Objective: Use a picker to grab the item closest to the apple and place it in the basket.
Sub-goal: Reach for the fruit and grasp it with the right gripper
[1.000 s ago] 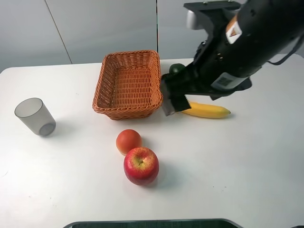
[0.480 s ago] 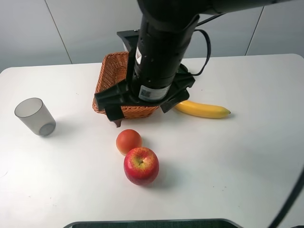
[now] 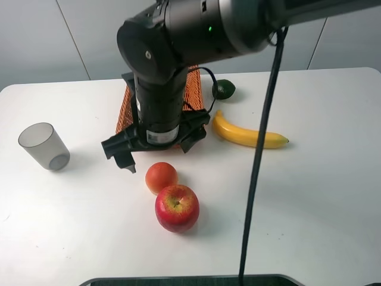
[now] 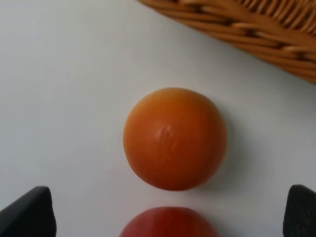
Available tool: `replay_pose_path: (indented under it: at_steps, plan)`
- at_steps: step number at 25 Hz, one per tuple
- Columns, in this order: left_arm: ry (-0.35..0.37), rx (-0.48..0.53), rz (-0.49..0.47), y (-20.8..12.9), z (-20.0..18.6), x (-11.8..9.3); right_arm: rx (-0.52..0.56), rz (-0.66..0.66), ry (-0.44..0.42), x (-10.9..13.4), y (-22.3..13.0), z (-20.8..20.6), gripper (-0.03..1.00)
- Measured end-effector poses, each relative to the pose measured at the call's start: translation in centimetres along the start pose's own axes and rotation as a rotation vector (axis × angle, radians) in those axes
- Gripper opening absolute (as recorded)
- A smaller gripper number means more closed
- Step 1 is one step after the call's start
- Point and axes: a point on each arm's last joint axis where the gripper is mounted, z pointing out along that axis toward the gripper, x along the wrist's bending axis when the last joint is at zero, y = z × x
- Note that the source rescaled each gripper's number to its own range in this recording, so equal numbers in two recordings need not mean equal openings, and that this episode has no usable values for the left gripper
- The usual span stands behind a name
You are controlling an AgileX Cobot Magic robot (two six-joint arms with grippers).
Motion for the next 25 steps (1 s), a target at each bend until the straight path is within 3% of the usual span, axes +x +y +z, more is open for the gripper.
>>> replay_pose_path:
  at_steps: [11, 17, 25]
  plan:
    - [0.000, 0.000, 0.000, 0.0, 0.0, 0.0, -0.022, -0.009, -0.035, 0.7, 0.1, 3.5, 1.00]
    - [0.000, 0.000, 0.000, 0.0, 0.0, 0.0, -0.058, 0.004, -0.010, 1.0, 0.5, 4.0, 1.00]
    - [0.000, 0.000, 0.000, 0.0, 0.0, 0.0, -0.035, 0.002, -0.027, 0.9, 0.4, 5.8, 1.00]
